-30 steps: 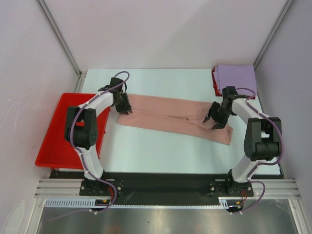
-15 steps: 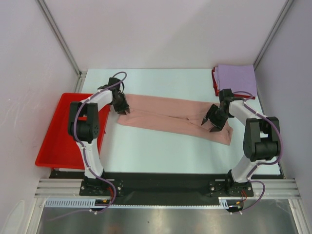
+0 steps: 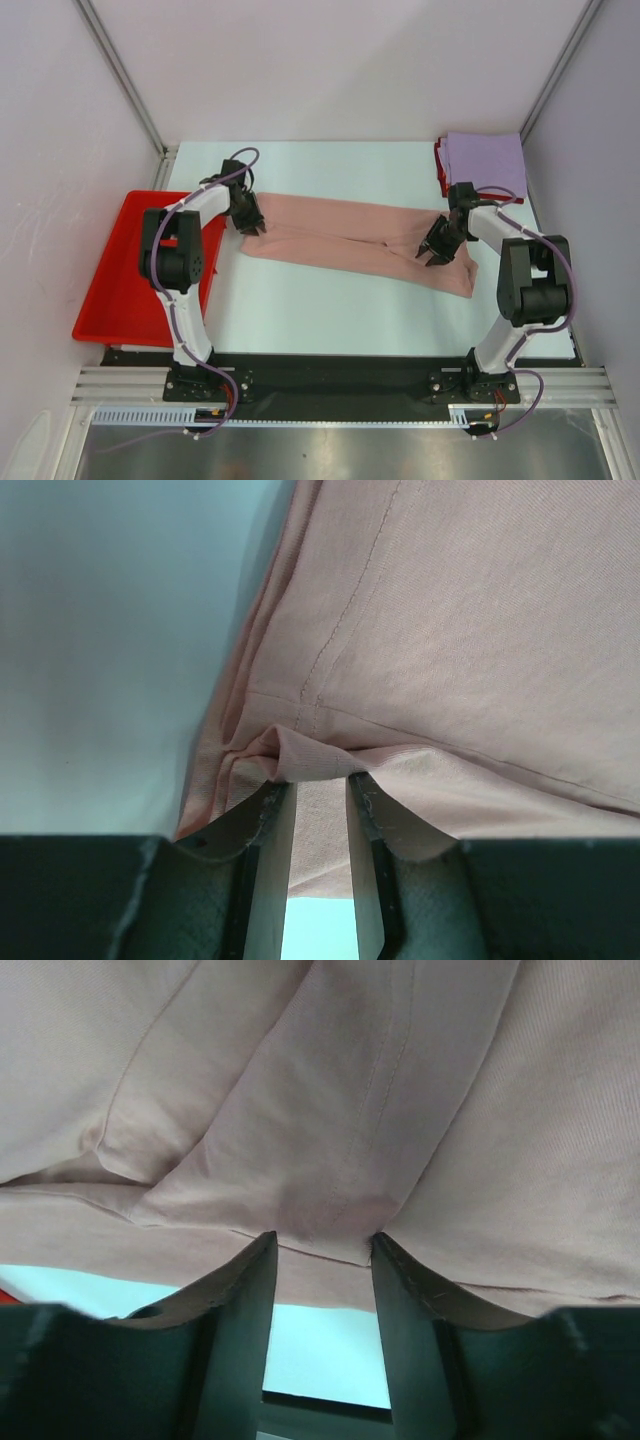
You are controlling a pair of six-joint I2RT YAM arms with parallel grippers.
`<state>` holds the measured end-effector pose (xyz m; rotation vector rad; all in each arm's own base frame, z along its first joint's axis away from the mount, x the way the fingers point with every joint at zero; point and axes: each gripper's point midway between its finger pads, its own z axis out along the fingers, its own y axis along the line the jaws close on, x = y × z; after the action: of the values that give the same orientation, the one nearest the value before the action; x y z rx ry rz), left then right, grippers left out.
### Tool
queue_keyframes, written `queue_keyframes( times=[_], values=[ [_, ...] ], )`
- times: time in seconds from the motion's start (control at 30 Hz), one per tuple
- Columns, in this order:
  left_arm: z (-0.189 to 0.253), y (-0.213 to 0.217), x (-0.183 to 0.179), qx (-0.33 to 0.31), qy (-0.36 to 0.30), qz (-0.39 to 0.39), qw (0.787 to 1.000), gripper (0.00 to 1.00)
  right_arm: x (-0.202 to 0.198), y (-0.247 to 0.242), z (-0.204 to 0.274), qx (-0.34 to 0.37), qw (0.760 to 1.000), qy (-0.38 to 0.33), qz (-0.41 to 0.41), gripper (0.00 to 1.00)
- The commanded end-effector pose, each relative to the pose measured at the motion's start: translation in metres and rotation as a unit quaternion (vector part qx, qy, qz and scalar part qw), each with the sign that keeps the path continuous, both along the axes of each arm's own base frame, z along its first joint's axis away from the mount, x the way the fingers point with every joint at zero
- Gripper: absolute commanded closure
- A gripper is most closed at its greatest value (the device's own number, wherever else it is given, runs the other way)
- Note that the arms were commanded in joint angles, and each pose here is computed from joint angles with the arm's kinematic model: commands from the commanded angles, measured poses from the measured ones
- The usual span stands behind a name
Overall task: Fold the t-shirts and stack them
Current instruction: Fold the tshirt
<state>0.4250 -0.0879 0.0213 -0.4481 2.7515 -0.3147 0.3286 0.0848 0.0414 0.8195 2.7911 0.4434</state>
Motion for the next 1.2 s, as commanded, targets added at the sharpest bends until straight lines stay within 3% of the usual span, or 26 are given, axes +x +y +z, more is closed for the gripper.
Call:
queue_keyframes(
  times=[0.0, 0.1, 0.27, 0.5, 0.93, 1.1, 1.17],
  values=[
    [0.007, 0.009, -0.004, 0.009, -0.008, -0.008, 1.000, 0.68, 0.019, -0.002, 0.005, -0.006, 1.000, -0.023, 0.000, 0.61],
    [0.014, 0.011, -0.006, 0.013, -0.017, -0.007, 1.000, 0.68, 0.031, -0.004, 0.012, -0.011, 0.999, -0.037, -0.002, 0.82],
    [0.035, 0.029, -0.019, 0.047, -0.047, 0.035, 0.997, 0.68, 0.071, -0.005, 0.039, -0.023, 0.997, -0.079, 0.007, 1.00],
    [0.045, 0.046, -0.031, 0.084, -0.061, 0.073, 0.992, 0.68, 0.111, -0.008, 0.050, -0.029, 0.995, -0.094, 0.015, 1.00],
    [0.044, 0.039, -0.040, 0.061, -0.067, 0.067, 0.994, 0.68, 0.150, 0.013, 0.038, 0.002, 0.992, -0.113, 0.050, 1.00],
    [0.047, 0.041, -0.046, 0.063, -0.074, 0.064, 0.993, 0.68, 0.162, 0.020, 0.041, 0.009, 0.990, -0.121, 0.065, 0.93],
    [0.046, 0.042, -0.049, 0.066, -0.075, 0.064, 0.993, 0.68, 0.164, 0.028, 0.036, 0.023, 0.990, -0.118, 0.079, 0.86]
  ],
)
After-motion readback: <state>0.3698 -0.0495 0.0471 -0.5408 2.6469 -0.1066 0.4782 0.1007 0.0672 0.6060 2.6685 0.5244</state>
